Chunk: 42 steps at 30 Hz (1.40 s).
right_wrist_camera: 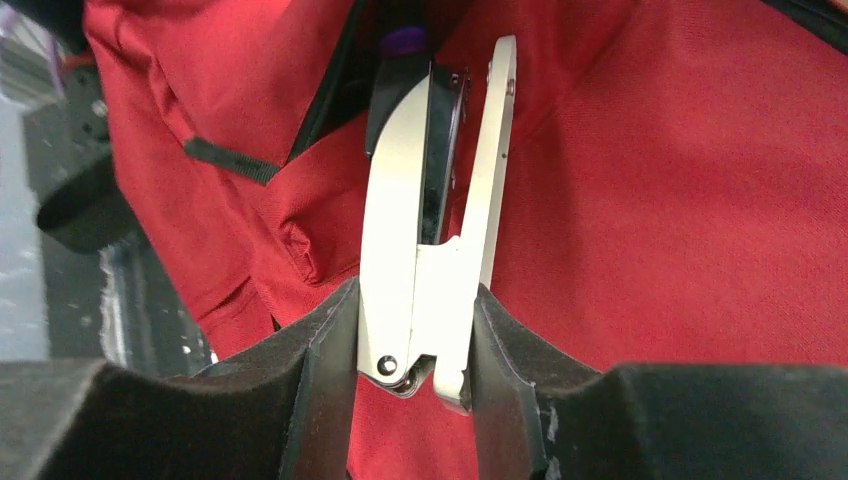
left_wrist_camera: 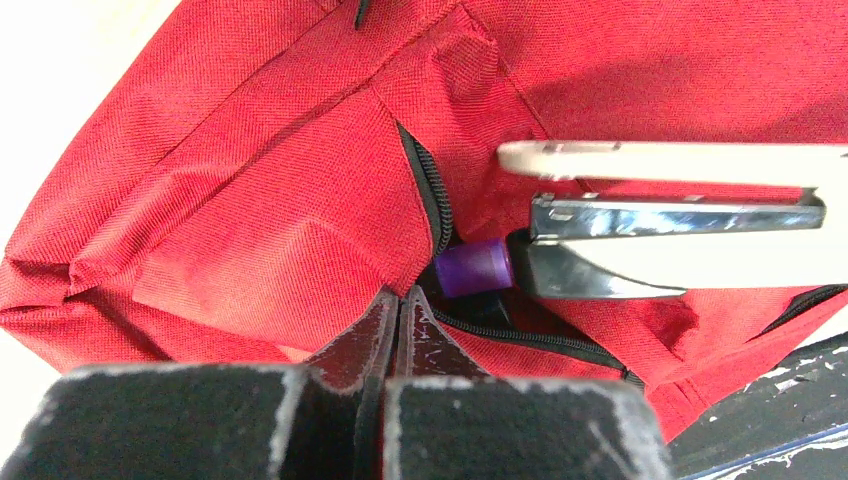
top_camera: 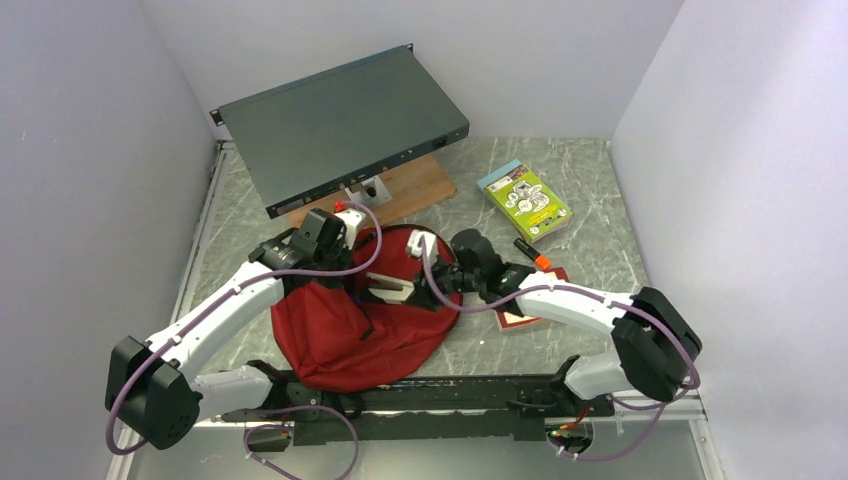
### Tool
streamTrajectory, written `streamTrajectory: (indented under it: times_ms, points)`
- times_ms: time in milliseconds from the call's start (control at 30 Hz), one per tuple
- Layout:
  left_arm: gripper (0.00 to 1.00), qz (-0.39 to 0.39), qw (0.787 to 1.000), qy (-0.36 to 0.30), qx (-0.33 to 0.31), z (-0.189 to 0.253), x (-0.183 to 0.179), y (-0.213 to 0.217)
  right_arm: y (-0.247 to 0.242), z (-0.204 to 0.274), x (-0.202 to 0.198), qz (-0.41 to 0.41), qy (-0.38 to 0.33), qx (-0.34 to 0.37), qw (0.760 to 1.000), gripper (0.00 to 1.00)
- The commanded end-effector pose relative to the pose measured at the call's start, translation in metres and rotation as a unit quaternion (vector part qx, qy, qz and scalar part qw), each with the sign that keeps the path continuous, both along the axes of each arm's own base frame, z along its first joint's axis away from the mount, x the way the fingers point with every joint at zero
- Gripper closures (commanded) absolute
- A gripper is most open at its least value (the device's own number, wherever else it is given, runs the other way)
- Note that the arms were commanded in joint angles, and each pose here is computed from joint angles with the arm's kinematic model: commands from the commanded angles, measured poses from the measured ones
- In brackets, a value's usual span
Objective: Pack the student bag
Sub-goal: Place the stationery in the student bag.
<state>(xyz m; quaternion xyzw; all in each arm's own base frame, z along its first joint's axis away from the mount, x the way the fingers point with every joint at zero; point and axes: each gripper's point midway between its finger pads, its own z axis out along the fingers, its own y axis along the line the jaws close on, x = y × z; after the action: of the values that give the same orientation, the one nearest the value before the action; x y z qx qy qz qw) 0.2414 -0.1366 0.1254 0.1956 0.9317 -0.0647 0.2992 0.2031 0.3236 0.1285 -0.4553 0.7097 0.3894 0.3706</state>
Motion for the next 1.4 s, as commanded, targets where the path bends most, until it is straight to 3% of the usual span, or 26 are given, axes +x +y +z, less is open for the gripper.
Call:
streamTrajectory:
  times_ms: [0, 267, 667, 1067, 1200, 1367]
  points:
    - [1.0, -0.007, 1.0, -0.023, -0.01, 0.013, 0.005, -0.004, 0.022, 0.018, 0.017, 0.019, -0.151, -0.029, 0.988, 1.0]
    - [1.0, -0.017, 1.0, -0.015, -0.019, 0.012, 0.004, -0.01, 0.057, 0.002, 0.007, 0.052, -0.213, -0.077, 0.973, 1.0]
    - [1.0, -0.018, 0.999, -0.018, -0.024, 0.014, 0.004, -0.01, 0.1, 0.053, -0.01, 0.11, -0.288, 0.029, 0.951, 1.0]
    - [1.0, -0.012, 0.999, -0.024, -0.018, 0.015, 0.005, -0.007, 0.077, 0.098, -0.001, 0.048, -0.241, 0.136, 0.96, 1.0]
    - [1.0, -0.009, 0.999, -0.029, -0.017, 0.017, 0.006, -0.006, 0.075, 0.095, 0.006, 0.031, -0.203, 0.168, 0.964, 1.0]
    - [1.0, -0.007, 0.999, -0.031, -0.019, 0.017, 0.006, -0.006, 0.108, 0.075, 0.002, 0.035, -0.161, 0.196, 0.967, 1.0]
